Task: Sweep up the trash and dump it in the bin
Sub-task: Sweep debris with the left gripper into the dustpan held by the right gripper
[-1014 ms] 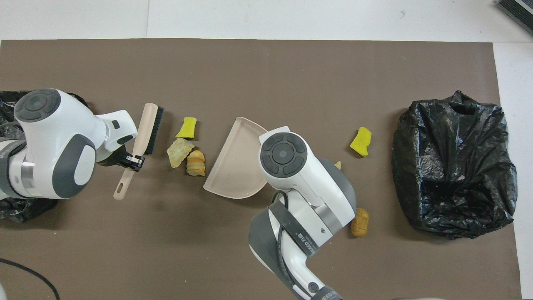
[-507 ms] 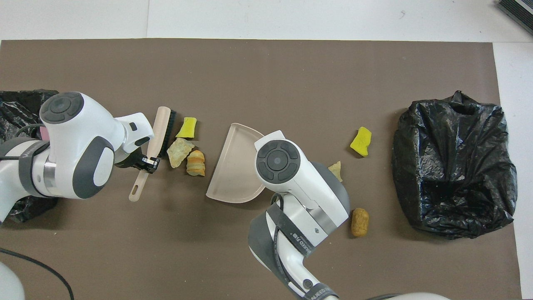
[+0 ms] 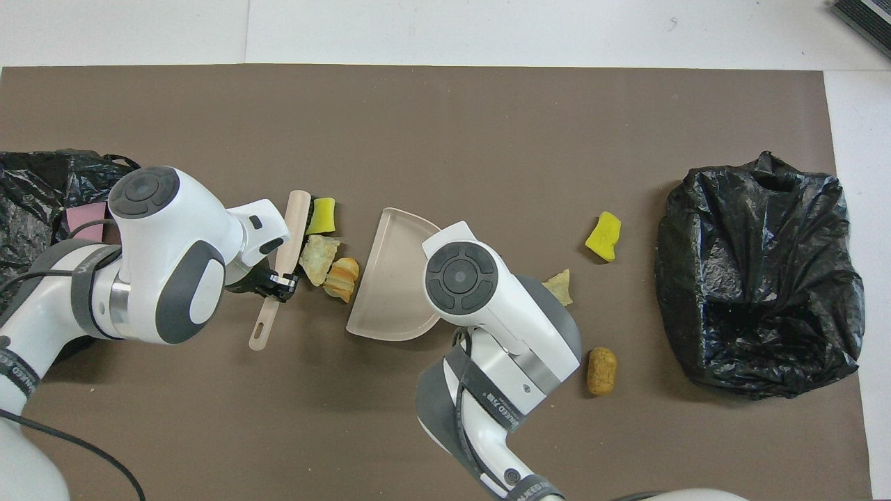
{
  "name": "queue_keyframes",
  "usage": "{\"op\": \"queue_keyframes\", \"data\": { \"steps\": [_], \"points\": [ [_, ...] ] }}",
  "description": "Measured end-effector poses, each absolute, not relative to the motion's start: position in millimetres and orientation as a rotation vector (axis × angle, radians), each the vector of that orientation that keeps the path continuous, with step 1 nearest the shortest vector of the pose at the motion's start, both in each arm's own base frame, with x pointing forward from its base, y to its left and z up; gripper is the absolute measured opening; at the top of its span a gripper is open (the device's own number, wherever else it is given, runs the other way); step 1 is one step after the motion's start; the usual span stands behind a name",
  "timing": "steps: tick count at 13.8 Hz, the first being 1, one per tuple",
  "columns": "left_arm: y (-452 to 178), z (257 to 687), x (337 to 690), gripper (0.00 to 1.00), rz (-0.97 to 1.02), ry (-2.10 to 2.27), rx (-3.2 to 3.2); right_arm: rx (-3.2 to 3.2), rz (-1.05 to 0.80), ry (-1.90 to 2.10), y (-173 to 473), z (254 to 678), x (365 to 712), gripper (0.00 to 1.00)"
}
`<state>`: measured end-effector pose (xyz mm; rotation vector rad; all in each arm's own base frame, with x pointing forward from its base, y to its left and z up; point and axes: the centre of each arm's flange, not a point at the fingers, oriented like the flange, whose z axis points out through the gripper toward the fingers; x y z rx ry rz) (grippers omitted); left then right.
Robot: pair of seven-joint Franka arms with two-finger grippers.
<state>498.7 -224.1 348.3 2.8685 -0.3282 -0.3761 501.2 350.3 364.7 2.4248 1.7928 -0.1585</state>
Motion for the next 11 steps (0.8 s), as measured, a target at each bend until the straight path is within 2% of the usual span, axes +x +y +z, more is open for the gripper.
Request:
{"op": "queue_keyframes", "data": {
  "steps": [5, 8, 11],
  "points": [
    [-261, 356, 481, 0.26, -0.415, -0.297, 2.816, 2.367, -0.161, 1.866, 343, 367, 507, 0.31],
    [-249, 366, 487, 0.26, -0.377, -0.292, 2.851, 2.352, -0.143, 1.888, 330, 376, 517, 0.31],
    [-217, 386, 507, 0.26, -0.288, -0.257, 2.938, 2.345, -0.086, 1.897, 296, 403, 538, 0.31]
  ]
}}
